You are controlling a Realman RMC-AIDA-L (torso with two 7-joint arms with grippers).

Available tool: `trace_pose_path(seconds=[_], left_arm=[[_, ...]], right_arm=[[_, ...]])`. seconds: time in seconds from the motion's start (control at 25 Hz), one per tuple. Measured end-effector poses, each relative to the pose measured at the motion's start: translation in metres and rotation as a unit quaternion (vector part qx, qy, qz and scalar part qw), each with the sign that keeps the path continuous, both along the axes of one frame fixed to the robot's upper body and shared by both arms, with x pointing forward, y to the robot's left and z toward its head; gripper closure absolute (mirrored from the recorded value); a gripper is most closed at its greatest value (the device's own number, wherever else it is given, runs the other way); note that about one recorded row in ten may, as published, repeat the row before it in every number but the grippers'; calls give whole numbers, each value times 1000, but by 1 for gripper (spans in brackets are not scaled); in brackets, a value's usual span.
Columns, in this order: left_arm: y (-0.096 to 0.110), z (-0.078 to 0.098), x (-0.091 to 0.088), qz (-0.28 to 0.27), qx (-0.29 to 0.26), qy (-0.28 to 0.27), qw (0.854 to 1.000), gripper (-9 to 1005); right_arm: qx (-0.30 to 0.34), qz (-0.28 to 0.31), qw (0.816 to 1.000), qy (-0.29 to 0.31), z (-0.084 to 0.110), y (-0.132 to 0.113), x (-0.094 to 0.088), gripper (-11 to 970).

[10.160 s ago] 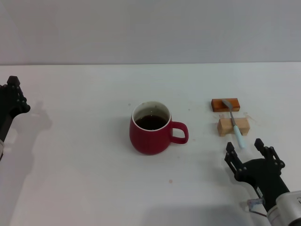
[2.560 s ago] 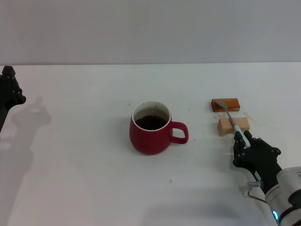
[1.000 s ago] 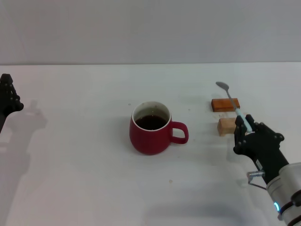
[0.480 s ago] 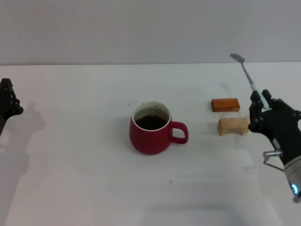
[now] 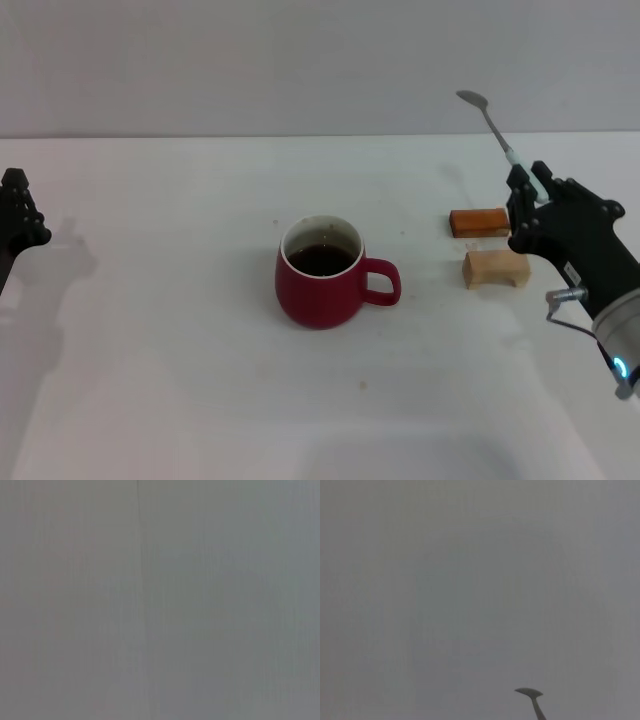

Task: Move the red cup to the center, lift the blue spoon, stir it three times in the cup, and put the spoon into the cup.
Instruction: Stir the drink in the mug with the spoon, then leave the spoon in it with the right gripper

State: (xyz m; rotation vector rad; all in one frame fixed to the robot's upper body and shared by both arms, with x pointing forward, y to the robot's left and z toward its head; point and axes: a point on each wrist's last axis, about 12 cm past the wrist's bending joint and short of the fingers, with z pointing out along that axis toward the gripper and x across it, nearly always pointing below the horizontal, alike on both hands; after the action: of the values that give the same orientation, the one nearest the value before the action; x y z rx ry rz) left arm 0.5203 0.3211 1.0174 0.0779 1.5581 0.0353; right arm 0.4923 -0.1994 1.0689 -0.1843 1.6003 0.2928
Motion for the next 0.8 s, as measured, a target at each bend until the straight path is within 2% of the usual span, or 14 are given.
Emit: trace_pose_path(seconds=[0.48,0.8], left_arm=[[0,-1,-2,6,-5,0,1000,995],[0,-2,-3,7,-6,2,1000,995]], right_arm=[[1,46,999,-13,33,14,9,800],[-5,96,995,19,51,30,15,800]])
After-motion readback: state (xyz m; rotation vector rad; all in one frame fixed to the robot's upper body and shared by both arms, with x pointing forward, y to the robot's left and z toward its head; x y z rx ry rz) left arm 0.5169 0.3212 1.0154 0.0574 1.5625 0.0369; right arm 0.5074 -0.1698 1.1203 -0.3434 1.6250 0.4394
